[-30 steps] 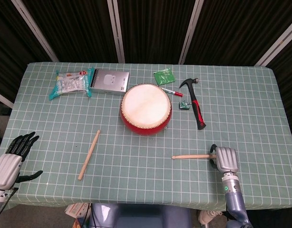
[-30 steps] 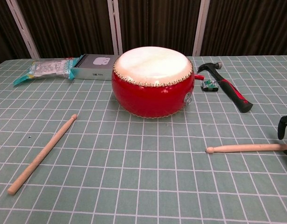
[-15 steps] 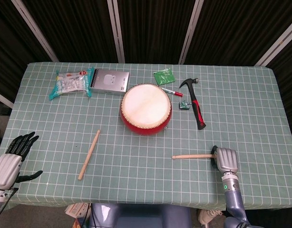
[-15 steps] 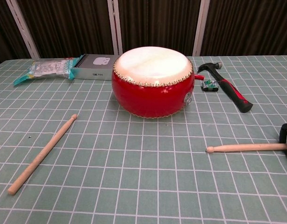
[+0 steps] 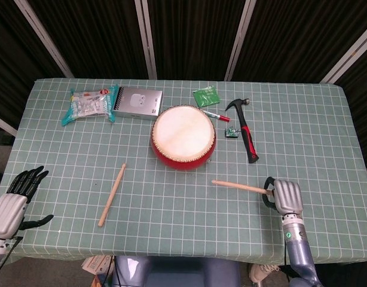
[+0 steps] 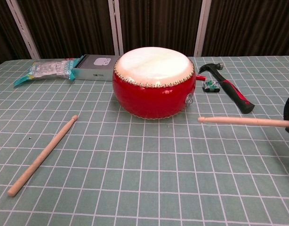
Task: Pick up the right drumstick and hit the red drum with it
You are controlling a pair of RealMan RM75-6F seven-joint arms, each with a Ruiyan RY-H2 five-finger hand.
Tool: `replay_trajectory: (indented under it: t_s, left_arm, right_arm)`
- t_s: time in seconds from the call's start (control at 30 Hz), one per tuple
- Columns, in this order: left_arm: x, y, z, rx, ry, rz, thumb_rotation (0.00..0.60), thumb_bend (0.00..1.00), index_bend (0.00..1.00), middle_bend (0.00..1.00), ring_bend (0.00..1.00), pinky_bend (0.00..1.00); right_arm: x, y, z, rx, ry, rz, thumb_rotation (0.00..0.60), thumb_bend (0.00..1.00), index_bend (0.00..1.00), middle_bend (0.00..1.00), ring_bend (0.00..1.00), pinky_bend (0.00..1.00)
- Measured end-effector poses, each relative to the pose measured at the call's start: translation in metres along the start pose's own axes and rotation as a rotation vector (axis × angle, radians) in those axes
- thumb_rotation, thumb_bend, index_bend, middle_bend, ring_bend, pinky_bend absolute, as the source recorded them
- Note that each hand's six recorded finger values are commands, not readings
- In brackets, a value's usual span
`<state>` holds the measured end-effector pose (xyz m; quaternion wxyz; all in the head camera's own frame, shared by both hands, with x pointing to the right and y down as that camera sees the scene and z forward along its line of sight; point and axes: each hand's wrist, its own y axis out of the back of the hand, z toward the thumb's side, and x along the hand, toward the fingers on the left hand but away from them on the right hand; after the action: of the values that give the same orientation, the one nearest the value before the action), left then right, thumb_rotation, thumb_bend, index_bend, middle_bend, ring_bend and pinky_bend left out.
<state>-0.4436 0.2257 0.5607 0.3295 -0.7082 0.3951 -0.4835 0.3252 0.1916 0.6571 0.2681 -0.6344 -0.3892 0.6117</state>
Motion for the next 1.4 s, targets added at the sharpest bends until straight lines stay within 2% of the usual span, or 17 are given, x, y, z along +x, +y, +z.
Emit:
replay_trajectory:
  t_s: [0.33,0.53,0.63,0.93,1.13,1.4]
  left_arm:
    - [0.001,0.0,0.0,-0.003,0.003,-0.004,0.6,0.0,0.0,0.0,0.0,0.01]
    - [0.001,0.0,-0.001,-0.006,0.006,-0.01,0.6,0.0,0.0,0.0,0.0,0.01]
    - [0.001,0.0,-0.002,-0.01,0.01,-0.019,0.6,0.0,0.0,0.0,0.0,0.01]
    - [0.001,0.001,-0.004,-0.027,0.026,-0.034,0.6,0.0,0.0,0.0,0.0,0.01]
    - [0.003,-0.001,-0.008,-0.061,0.05,-0.071,0.6,0.0,0.0,0.0,0.0,0.01]
    - [0.005,0.0,-0.008,-0.093,0.064,-0.089,0.6,0.0,0.0,0.0,0.0,0.01]
  right_arm:
    - [0.005,0.086,-0.003,-0.125,-0.028,-0.109,0.6,0.48,0.94,1.0,1.0,1.0]
    - [-0.002,0.127,-0.004,-0.202,-0.061,-0.166,0.6,0.48,0.94,1.0,1.0,1.0]
    - [-0.009,0.138,0.003,-0.208,-0.06,-0.174,0.6,0.48,0.94,1.0,1.0,1.0]
    - [-0.038,0.149,0.051,-0.155,-0.001,-0.151,0.6,0.48,0.94,1.0,1.0,1.0]
    - [-0.067,0.143,0.089,-0.098,0.032,-0.127,0.6,0.48,0.94,1.0,1.0,1.0]
    - [-0.092,0.129,0.109,-0.032,0.015,-0.09,0.6,0.48,0.94,1.0,1.0,1.0]
